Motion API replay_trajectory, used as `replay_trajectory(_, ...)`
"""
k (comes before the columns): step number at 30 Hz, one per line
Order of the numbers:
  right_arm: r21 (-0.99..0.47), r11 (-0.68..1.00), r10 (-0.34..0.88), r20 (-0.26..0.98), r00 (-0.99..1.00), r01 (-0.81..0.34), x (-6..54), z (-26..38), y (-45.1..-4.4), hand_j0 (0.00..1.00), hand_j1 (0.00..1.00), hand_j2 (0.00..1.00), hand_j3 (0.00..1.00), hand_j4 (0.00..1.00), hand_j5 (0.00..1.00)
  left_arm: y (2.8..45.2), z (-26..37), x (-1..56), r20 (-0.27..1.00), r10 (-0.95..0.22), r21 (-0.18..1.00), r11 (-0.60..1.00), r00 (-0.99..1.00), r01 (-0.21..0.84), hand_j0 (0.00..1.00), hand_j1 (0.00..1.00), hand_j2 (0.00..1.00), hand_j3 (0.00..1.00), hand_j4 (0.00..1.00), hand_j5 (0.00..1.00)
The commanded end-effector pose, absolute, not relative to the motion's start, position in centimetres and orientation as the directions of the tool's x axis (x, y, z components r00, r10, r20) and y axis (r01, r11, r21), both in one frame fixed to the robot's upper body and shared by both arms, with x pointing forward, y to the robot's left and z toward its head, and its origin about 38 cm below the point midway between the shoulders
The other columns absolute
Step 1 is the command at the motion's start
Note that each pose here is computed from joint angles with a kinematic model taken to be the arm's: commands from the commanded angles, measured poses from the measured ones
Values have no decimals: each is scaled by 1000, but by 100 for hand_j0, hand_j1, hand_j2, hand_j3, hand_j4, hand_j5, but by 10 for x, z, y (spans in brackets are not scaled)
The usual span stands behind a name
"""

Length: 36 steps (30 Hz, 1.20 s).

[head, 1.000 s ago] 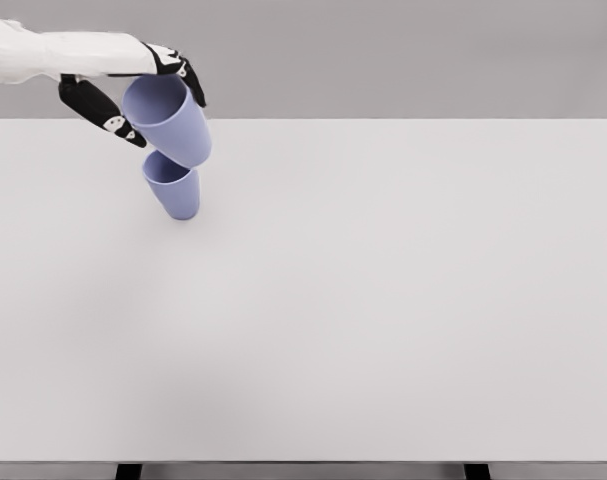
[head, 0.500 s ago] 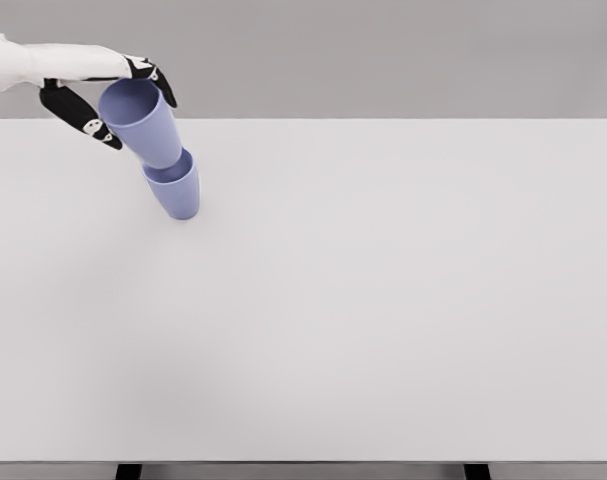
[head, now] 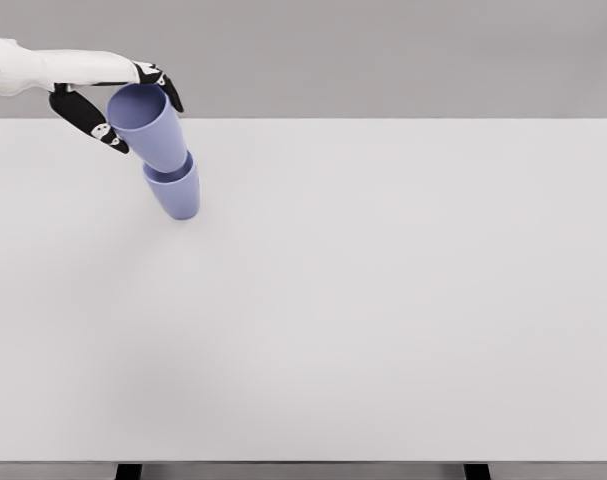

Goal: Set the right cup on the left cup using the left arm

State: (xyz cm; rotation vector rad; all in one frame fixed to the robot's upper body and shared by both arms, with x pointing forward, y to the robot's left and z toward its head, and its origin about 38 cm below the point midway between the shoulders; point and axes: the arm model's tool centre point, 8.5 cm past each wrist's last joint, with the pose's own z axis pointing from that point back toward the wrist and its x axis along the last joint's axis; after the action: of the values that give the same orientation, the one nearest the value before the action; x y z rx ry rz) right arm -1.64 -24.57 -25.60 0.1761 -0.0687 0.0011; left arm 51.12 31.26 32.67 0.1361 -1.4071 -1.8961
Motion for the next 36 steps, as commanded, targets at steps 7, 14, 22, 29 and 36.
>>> replay_trajectory(7,176,984,-5,67,998,-7,-17,-256,-246,100,100,100,100,100,100,318,326,519,344,-642,857,-83,-685,508,53,53,53,53,53,53)
replay_trajectory(14,176,984,-5,67,998,-7,-17,-256,-246,100,100,100,100,100,100,315,322,522,346,-643,854,-86,-683,513,53,53,53,53,53,53)
replay_trajectory(22,176,984,-5,67,998,-7,-17,-256,-246,100,100,100,100,100,100,318,312,521,358,-651,844,-80,-670,530,54,54,54,54,54,54)
replay_trajectory(29,176,984,-5,67,998,-7,-17,-256,-246,100,100,100,100,100,100,317,310,525,356,-657,843,-79,-664,531,55,55,55,55,55,55)
replay_trajectory(36,174,985,-5,69,998,-7,-16,-256,-246,100,100,100,100,100,100,318,302,524,371,-656,837,-71,-657,542,55,55,55,55,55,55)
